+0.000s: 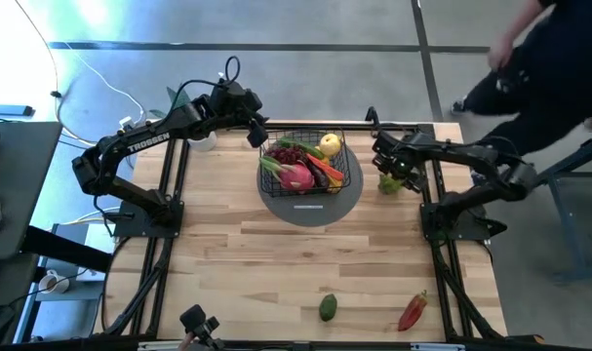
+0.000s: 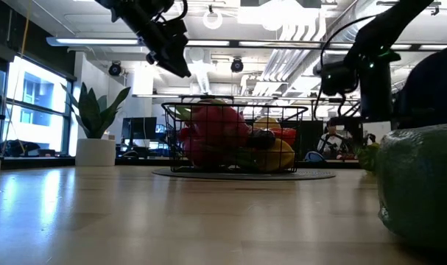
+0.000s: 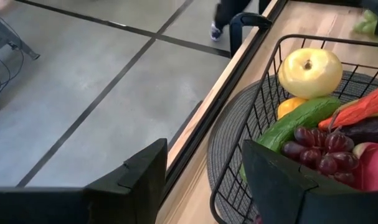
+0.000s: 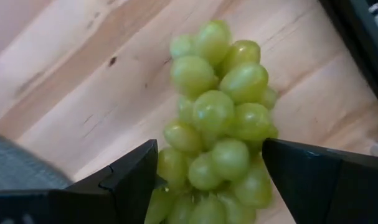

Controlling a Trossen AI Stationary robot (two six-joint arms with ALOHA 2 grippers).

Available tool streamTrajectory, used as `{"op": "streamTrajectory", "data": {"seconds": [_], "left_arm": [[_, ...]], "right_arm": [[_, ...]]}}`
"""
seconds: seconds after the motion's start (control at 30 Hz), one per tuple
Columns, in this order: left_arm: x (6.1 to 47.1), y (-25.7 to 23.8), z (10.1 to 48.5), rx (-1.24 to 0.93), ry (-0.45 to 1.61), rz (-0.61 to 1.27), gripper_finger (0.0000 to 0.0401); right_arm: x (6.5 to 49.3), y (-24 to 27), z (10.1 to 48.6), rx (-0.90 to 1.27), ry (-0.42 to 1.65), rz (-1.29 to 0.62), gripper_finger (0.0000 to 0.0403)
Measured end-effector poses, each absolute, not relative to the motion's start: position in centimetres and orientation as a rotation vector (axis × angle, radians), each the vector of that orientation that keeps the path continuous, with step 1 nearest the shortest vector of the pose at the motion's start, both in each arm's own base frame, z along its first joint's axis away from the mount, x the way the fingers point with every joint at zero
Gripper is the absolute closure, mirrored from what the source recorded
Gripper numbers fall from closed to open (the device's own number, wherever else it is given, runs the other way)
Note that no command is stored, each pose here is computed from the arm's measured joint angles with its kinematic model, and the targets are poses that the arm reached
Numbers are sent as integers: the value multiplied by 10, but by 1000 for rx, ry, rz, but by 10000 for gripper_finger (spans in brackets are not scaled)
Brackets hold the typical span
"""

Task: Build produce basket
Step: Put the green grapes into the wire basket

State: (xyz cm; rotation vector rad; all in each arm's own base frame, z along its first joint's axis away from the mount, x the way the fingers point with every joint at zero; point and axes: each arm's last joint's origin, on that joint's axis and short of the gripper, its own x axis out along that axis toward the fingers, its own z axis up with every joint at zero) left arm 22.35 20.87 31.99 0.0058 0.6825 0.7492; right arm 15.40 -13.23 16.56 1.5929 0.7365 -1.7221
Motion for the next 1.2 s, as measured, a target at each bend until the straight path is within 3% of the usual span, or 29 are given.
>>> {"op": "streamTrajectory", "data": {"seconds": [0.3,0.6,0.73,1.2], "left_arm": [[224,209,320,8,678,750,205],[224,209,320,7,680,749,205],[224,209,320,7,679,749,205],[224,209,320,7,681,749,205]], "right_arm": [[162,-138,140,1577,908,-1728,153],[162,-137,141,1526,968,-1684,302],[167,-135,147,1482,994,-1663,343],[190,-143,203,1273,979,-1718,341]]}}
